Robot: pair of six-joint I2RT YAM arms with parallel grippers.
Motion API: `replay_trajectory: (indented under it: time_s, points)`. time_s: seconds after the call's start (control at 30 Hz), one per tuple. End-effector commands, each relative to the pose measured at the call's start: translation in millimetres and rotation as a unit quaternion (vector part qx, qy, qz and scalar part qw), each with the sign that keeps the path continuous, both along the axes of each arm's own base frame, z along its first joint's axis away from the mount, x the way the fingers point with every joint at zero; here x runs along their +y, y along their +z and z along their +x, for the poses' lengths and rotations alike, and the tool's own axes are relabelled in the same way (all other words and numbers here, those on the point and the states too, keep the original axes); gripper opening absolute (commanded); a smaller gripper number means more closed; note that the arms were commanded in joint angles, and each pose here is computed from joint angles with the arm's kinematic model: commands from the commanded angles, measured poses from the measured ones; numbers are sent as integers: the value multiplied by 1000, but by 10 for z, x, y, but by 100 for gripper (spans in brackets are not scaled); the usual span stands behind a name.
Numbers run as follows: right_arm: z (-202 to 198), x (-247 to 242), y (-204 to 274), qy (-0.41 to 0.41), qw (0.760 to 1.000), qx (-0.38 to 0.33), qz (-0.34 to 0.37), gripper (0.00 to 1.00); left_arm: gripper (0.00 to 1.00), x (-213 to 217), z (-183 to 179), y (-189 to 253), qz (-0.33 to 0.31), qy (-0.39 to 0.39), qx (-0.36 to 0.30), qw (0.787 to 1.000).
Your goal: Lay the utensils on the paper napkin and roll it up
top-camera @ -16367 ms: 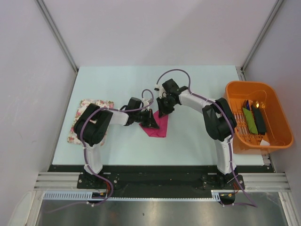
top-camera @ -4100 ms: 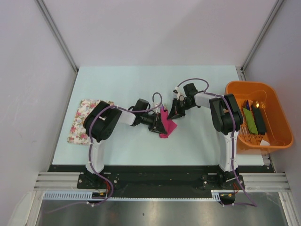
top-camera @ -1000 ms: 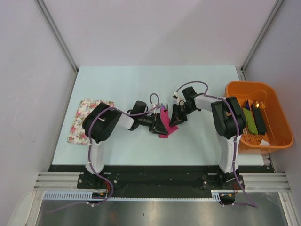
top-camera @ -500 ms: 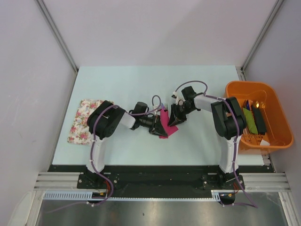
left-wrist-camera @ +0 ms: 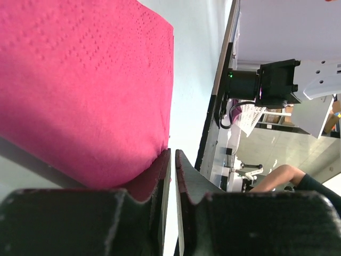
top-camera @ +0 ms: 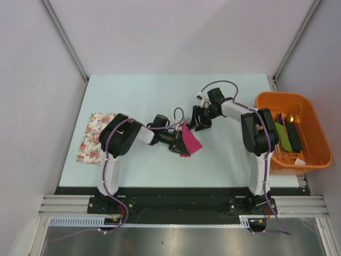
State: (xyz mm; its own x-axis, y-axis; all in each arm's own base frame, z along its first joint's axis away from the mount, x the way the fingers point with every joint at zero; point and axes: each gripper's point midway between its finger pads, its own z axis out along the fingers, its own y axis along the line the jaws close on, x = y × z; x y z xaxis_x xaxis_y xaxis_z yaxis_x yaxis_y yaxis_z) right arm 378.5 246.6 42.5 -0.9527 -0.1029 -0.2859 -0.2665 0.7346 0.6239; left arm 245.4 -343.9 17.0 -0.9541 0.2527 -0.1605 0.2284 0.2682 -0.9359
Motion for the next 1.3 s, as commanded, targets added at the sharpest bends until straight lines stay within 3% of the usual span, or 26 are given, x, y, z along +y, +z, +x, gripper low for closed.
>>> replay_trajectory:
  time_s: [0.0, 0.17, 0.43, 0.57, 0.73, 0.77, 0.87, 0.93, 1.13, 1.23, 1.27]
  points:
    - [61, 81, -175, 12, 1000, -4, -13, 55, 16, 158, -50, -482, 73, 15, -3, 997]
    - [48, 126, -345, 11, 1000, 17, -7, 51, 16, 150, -19, -471, 72, 15, -9, 997]
    - [-140, 135, -498, 15, 998, 56, -4, 34, 16, 110, 31, -437, 66, 14, -17, 998]
    - [-185, 115, -551, 13, 998, 66, -8, 31, 16, 88, 66, -407, 61, 16, -21, 998]
    - [-180, 111, -567, 12, 997, 76, -6, 8, 16, 62, 150, -364, 58, 25, -26, 998]
    - [-165, 118, -555, 12, 997, 75, -3, 0, 16, 63, 181, -337, 56, 30, -27, 998]
    - [-113, 133, -503, 11, 997, 73, 10, 0, 17, 39, 278, -209, 46, 39, -43, 997]
    - [-46, 160, -437, 8, 998, 64, 22, 0, 20, 17, 326, -89, 37, 41, -55, 997]
    - [104, 246, -83, 12, 998, 19, 62, 0, 45, -15, 564, 598, -4, 57, -135, 989]
    - [156, 277, 74, 11, 997, 1, 79, 0, 58, 108, 692, 921, -4, 79, -176, 981]
    - [173, 286, 111, 11, 997, -4, 82, 0, 67, 175, 710, 943, 11, 87, -174, 981]
